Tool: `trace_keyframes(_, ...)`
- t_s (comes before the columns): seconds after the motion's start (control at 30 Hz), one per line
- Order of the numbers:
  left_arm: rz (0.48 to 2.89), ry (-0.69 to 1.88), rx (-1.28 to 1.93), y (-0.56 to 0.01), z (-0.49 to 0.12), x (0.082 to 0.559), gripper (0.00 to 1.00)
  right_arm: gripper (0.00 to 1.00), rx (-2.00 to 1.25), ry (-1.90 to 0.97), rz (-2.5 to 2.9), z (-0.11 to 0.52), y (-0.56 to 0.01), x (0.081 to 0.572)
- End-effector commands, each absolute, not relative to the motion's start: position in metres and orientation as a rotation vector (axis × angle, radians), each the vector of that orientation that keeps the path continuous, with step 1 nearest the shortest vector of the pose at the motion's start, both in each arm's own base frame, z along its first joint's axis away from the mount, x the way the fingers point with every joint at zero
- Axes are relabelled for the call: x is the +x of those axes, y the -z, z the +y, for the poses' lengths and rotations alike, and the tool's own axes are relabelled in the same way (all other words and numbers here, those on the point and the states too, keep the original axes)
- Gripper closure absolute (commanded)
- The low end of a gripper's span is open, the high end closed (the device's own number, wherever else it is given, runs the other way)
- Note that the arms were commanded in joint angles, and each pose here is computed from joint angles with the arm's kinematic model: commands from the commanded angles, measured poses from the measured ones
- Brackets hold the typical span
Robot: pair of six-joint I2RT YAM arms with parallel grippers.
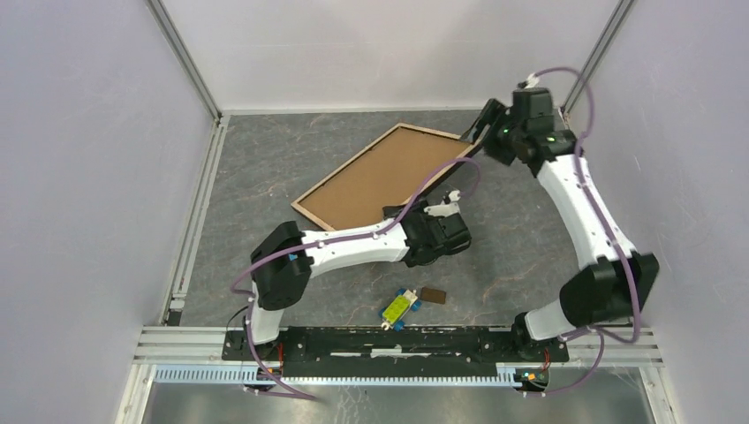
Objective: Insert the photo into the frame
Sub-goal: Turn over the photo frame at the corner of the board.
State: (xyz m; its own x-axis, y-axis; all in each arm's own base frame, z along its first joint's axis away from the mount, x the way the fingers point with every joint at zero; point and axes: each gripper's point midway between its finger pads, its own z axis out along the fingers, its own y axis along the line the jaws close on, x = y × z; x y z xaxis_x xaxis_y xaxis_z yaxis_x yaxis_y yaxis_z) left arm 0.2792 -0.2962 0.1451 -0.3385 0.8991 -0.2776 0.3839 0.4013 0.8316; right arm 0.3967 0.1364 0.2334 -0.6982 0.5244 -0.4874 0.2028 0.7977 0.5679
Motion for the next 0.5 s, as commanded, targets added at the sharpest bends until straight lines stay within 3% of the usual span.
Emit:
trace_keyframes(0.0,1.863,-0.698,0.910,-0.249,-0.297,0.280,0.98,0.23,0.264,-0.223,2.032,0.064,-0.338,0.381)
trace_keyframes(0.17,1.885,-0.459,0.852,-0.308,-0.308,0.281,0.98,0.02,0.100,-0.151,1.891,0.050,-0.377,0.343)
trace_keyframes(0.47,2.023,-0.043,0.647,-0.352,-0.295,0.306,0.98,0.02,0.069,-0.117,1.851,0.042,-0.379,0.319)
